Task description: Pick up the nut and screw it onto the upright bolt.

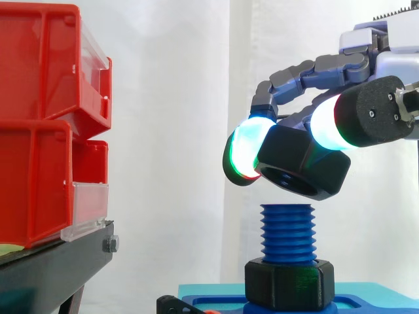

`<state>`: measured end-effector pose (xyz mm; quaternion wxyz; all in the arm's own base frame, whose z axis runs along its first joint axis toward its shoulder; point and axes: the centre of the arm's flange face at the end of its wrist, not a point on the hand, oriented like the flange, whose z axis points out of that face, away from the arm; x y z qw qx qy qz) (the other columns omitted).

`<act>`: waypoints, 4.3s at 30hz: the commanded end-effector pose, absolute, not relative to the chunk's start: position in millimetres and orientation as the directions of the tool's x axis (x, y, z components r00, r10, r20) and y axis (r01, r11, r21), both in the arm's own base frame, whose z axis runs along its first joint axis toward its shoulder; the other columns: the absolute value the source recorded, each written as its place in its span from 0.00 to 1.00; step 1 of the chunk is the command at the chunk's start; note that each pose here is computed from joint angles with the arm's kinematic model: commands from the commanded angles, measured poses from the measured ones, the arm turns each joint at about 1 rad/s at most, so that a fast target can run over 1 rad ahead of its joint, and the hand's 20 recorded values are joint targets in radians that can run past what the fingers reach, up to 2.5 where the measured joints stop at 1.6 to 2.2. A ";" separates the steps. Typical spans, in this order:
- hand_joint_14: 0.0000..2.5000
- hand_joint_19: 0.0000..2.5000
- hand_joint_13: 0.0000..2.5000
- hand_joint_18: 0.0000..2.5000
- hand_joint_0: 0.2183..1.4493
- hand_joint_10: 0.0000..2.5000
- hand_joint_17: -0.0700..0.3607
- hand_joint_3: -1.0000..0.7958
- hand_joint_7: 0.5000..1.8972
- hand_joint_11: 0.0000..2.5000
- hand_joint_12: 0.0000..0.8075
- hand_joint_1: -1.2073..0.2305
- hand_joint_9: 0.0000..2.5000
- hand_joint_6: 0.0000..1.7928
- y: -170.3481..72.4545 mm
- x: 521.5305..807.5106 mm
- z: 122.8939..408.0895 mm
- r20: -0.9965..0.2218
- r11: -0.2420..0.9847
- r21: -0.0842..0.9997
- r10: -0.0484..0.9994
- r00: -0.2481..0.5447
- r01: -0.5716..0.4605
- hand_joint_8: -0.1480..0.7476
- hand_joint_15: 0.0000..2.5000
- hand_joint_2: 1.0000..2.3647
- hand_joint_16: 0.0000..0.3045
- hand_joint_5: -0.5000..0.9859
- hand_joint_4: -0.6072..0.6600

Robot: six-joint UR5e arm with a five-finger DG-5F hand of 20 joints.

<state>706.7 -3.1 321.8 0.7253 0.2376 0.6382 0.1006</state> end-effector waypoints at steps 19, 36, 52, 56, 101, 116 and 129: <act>0.00 0.04 0.11 0.10 0.29 0.00 0.43 0.28 0.47 0.06 0.42 0.37 0.23 0.28 -12.5 705.2 319.1 -0.882 0.871 0.469 0.453 0.133 0.144 0.44 0.00 0.00 0.17 0.26 0.62; 0.00 0.04 0.11 0.10 0.29 0.00 0.43 0.28 0.47 0.05 0.42 0.37 0.23 0.28 -17.5 705.2 319.1 -0.883 0.872 0.466 0.449 0.134 0.147 0.44 0.00 0.00 0.17 0.26 0.62; 0.00 0.04 0.12 0.10 0.29 0.00 0.43 0.28 0.47 0.06 0.42 0.37 0.23 0.28 -19.5 705.9 319.8 -0.887 0.877 0.458 0.440 0.140 0.148 0.44 0.00 0.00 0.17 0.26 0.62; 0.00 0.04 0.12 0.10 0.29 0.00 0.43 0.28 0.47 0.06 0.42 0.37 0.23 0.28 -19.4 706.0 320.0 -0.893 0.882 0.446 0.428 0.139 0.149 0.44 0.00 0.00 0.17 0.26 0.62; 0.00 0.05 0.12 0.10 0.29 0.00 0.42 0.28 0.47 0.06 0.42 0.37 0.23 0.28 -16.6 707.6 320.7 -0.931 0.919 0.357 0.335 0.142 0.170 0.44 0.00 0.00 0.16 0.26 0.62; 0.00 0.04 0.12 0.10 0.29 0.00 0.42 0.28 0.47 0.06 0.42 0.37 0.23 0.28 -14.7 711.7 312.1 -0.927 0.916 0.366 0.343 0.148 0.168 0.44 0.00 0.00 0.16 0.26 0.62; 0.00 0.04 0.12 0.10 0.29 0.00 0.42 0.28 0.47 0.06 0.42 0.37 0.23 0.28 -10.6 711.5 312.0 -0.927 0.914 0.367 0.344 0.150 0.173 0.44 0.00 0.00 0.16 0.26 0.62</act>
